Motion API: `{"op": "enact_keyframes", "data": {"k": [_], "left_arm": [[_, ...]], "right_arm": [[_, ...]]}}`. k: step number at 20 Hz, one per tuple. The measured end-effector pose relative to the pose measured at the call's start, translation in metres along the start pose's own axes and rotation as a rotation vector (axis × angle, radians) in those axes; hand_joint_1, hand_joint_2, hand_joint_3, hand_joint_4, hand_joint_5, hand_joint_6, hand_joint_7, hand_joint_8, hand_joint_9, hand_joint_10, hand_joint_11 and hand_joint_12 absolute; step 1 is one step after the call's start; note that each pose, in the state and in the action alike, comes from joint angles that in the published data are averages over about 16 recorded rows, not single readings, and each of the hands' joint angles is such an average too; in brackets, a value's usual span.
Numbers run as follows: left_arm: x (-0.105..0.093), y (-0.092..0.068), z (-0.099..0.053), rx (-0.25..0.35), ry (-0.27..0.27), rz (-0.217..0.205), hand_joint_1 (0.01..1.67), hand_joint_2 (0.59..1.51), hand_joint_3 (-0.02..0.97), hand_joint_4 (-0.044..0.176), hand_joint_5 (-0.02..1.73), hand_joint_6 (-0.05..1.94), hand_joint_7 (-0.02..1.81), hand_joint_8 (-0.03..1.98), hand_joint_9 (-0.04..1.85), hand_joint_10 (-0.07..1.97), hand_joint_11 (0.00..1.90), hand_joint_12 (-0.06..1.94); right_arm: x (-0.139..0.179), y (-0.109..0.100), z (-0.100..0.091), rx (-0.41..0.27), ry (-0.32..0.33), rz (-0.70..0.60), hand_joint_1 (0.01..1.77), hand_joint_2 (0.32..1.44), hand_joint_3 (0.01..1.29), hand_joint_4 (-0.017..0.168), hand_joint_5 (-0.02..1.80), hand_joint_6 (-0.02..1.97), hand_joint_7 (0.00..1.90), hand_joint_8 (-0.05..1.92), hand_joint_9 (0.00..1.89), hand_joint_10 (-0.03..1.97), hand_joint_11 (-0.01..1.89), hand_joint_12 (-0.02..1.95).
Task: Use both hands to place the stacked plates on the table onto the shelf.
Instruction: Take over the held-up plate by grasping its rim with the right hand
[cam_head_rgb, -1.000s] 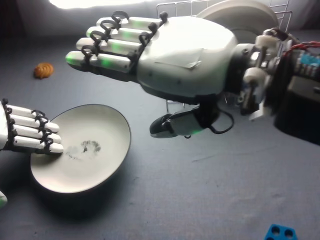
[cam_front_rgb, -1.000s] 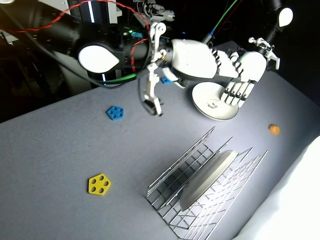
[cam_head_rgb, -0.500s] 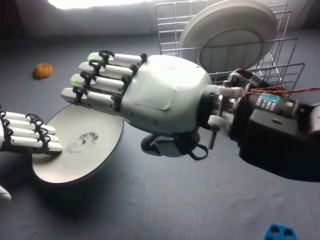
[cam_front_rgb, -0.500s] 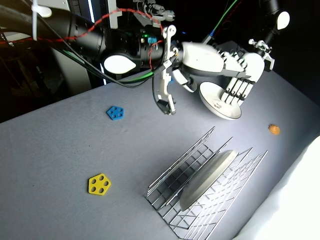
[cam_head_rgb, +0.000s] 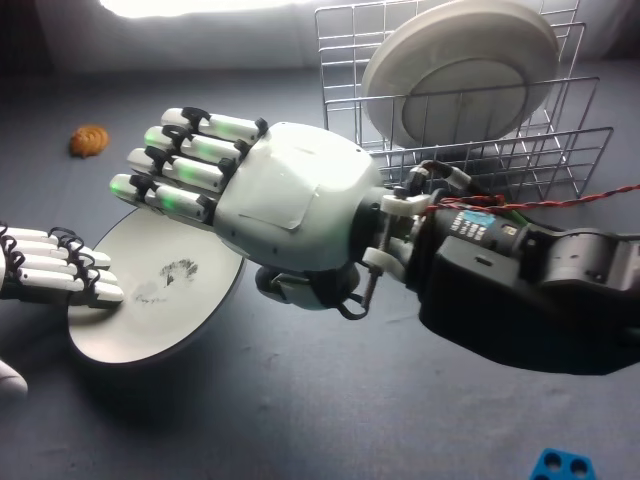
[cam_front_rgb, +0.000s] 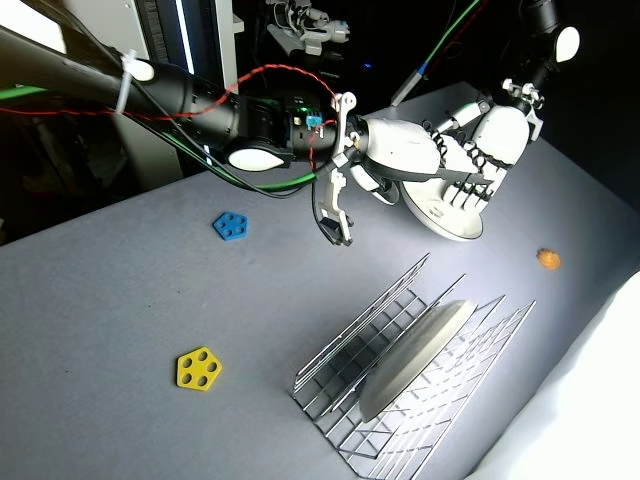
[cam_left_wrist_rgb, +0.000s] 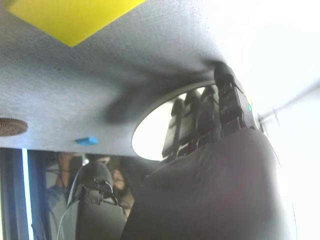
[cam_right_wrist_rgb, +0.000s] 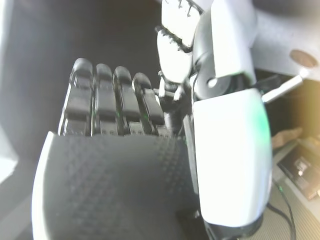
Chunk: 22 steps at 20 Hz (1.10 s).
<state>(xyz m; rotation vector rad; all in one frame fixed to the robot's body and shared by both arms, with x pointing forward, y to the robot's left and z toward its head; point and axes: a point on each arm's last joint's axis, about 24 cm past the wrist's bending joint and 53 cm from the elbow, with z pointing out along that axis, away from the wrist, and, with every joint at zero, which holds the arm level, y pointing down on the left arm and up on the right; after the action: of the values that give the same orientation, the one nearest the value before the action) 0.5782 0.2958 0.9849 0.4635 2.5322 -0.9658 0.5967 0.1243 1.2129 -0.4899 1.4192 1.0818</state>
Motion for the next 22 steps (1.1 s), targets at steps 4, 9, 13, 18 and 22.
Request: {"op": "enact_keyframes", "data": {"k": [4,9,13,18,22], "left_arm": [[0.001,0.001,0.000,0.009,-0.007,-0.041,0.02,1.098,0.021,-0.002,0.09,0.01,0.09,-0.01,0.02,-0.06,0.02,0.20],[0.002,0.002,0.000,0.015,-0.013,-0.072,0.02,1.099,0.021,-0.001,0.09,0.01,0.10,-0.01,0.02,-0.06,0.02,0.18],[0.003,0.002,0.001,0.018,-0.016,-0.086,0.02,1.101,0.022,-0.001,0.08,0.02,0.10,-0.01,0.02,-0.06,0.02,0.17],[0.003,0.003,0.001,0.019,-0.017,-0.091,0.02,1.101,0.022,-0.001,0.08,0.02,0.10,-0.01,0.02,-0.06,0.02,0.17],[0.003,0.003,0.001,0.019,-0.017,-0.092,0.02,1.101,0.022,-0.001,0.08,0.02,0.10,-0.01,0.02,-0.06,0.02,0.17]], "right_arm": [[0.017,0.000,0.009,-0.001,0.015,-0.005,1.19,1.03,0.01,0.004,0.05,0.04,0.01,0.01,0.02,-0.01,0.02,0.00],[0.036,-0.001,0.018,0.004,0.031,-0.010,1.19,1.05,0.01,0.005,0.11,0.04,0.04,0.01,0.02,-0.01,0.02,0.08],[0.049,-0.002,0.024,0.010,0.042,-0.013,1.18,1.08,0.01,0.005,0.19,0.04,0.10,0.01,0.06,0.01,0.02,0.26],[0.058,-0.008,0.032,0.027,0.043,-0.008,1.18,1.11,0.01,0.004,0.36,0.07,0.28,0.02,0.20,0.10,0.03,0.71],[0.059,-0.010,0.037,0.036,0.032,0.000,1.17,1.13,0.01,0.002,0.50,0.18,0.48,0.07,0.37,0.27,0.10,1.06]]}}
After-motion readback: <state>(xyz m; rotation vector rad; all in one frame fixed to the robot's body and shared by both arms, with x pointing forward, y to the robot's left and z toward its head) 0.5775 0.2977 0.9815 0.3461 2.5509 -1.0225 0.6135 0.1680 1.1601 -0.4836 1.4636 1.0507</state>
